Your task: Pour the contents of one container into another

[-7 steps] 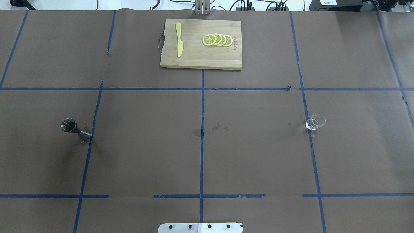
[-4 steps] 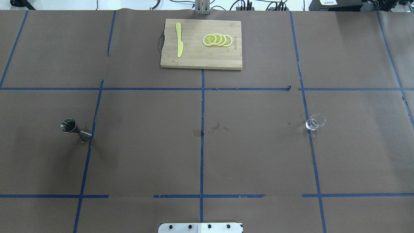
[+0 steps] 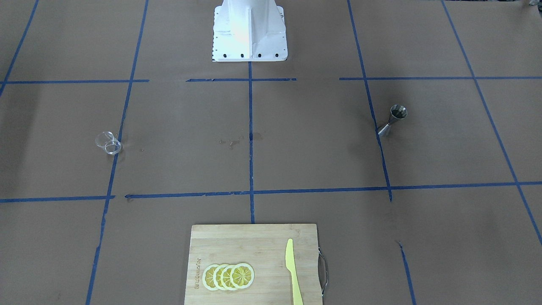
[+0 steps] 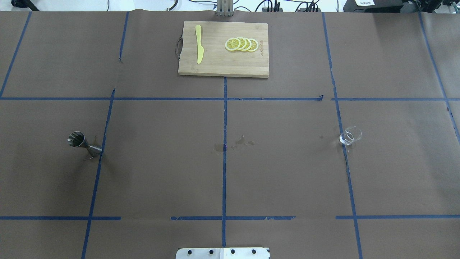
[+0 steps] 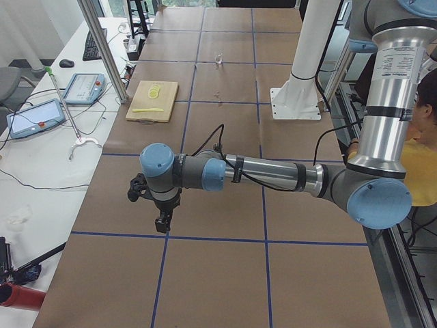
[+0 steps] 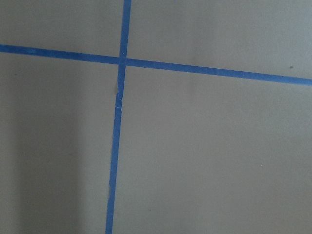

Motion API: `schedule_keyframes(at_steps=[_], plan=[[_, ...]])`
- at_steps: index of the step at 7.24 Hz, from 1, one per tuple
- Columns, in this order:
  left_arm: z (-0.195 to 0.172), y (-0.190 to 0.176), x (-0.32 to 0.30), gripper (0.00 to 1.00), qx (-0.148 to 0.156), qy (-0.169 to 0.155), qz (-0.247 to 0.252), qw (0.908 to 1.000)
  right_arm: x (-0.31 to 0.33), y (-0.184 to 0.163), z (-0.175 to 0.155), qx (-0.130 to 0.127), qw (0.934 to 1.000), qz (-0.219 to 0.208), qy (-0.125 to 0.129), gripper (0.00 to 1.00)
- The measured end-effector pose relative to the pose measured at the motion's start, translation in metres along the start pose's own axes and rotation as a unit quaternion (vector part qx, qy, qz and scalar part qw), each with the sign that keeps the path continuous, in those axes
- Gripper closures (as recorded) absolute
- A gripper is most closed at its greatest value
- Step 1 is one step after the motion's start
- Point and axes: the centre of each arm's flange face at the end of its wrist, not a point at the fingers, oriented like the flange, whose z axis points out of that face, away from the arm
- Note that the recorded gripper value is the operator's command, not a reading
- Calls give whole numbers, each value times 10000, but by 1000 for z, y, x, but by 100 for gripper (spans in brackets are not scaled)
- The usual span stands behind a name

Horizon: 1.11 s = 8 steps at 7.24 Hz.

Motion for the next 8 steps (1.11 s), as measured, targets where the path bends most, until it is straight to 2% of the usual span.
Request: schedule_keyframes(at_steps=[8], plan=[[9,11,-7,0,-90,-5,-80,9999,2,1,3,-31,10000,22,-16,0]])
